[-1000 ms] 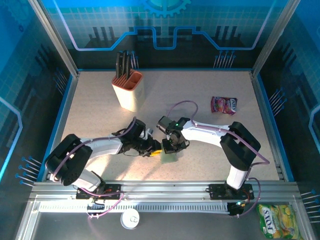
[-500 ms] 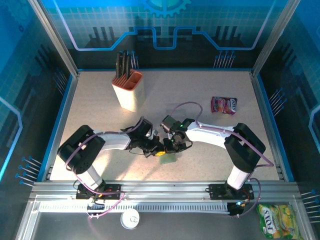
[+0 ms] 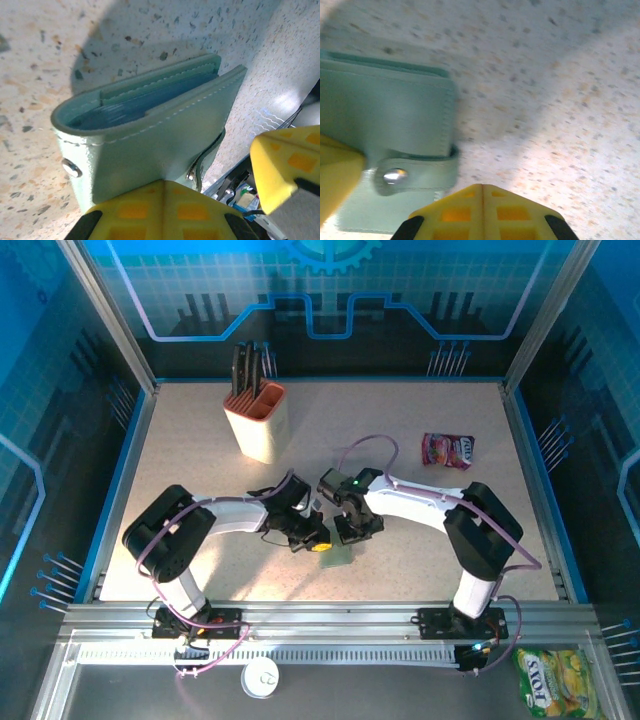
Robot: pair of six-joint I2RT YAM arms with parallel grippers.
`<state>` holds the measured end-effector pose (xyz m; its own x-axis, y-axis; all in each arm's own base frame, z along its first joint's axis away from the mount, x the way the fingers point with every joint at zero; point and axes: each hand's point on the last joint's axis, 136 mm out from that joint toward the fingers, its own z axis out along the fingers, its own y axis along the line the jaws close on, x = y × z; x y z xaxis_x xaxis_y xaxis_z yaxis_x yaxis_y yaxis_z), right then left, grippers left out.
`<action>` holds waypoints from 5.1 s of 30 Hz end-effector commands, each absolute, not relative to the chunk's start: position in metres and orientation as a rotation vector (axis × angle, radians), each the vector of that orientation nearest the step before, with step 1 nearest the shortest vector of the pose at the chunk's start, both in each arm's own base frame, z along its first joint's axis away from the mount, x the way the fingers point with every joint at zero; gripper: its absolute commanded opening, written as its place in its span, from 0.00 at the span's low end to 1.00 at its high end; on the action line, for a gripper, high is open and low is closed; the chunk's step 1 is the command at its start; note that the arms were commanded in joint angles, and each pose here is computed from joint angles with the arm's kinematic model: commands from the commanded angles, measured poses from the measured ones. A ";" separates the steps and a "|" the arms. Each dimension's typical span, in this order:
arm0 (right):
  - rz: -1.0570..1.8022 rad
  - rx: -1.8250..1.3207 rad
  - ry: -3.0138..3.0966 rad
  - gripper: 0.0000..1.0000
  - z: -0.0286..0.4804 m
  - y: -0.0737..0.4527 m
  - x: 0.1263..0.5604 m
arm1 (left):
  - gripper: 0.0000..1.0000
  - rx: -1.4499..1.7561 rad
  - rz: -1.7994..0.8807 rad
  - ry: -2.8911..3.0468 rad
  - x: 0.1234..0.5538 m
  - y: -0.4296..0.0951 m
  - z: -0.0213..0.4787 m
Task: Take the credit cards out of the card holder
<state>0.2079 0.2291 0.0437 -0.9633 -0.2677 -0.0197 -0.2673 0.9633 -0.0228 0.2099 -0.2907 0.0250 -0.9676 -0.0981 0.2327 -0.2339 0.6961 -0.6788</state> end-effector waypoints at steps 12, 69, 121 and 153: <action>0.330 -0.483 3.064 0.10 0.063 0.278 0.196 | 0.02 0.429 1.065 -2.750 0.205 -0.269 0.022; -0.089 -0.541 3.091 0.00 0.032 0.264 0.201 | 0.00 0.538 0.888 -2.653 0.187 -0.265 -0.004; 0.163 -0.296 2.973 0.14 0.065 0.207 0.224 | 0.04 0.615 0.689 -2.568 0.165 -0.239 -0.055; 0.413 -0.292 3.038 0.16 0.025 0.229 0.230 | 0.21 0.337 0.990 -2.981 0.248 -0.260 0.062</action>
<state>0.2301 0.2301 0.0319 -0.9776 -0.1848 -0.1006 -0.2041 0.9488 0.2409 0.2388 -0.2659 0.0502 -0.9712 -0.2037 0.1239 -0.2371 0.7706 -0.5916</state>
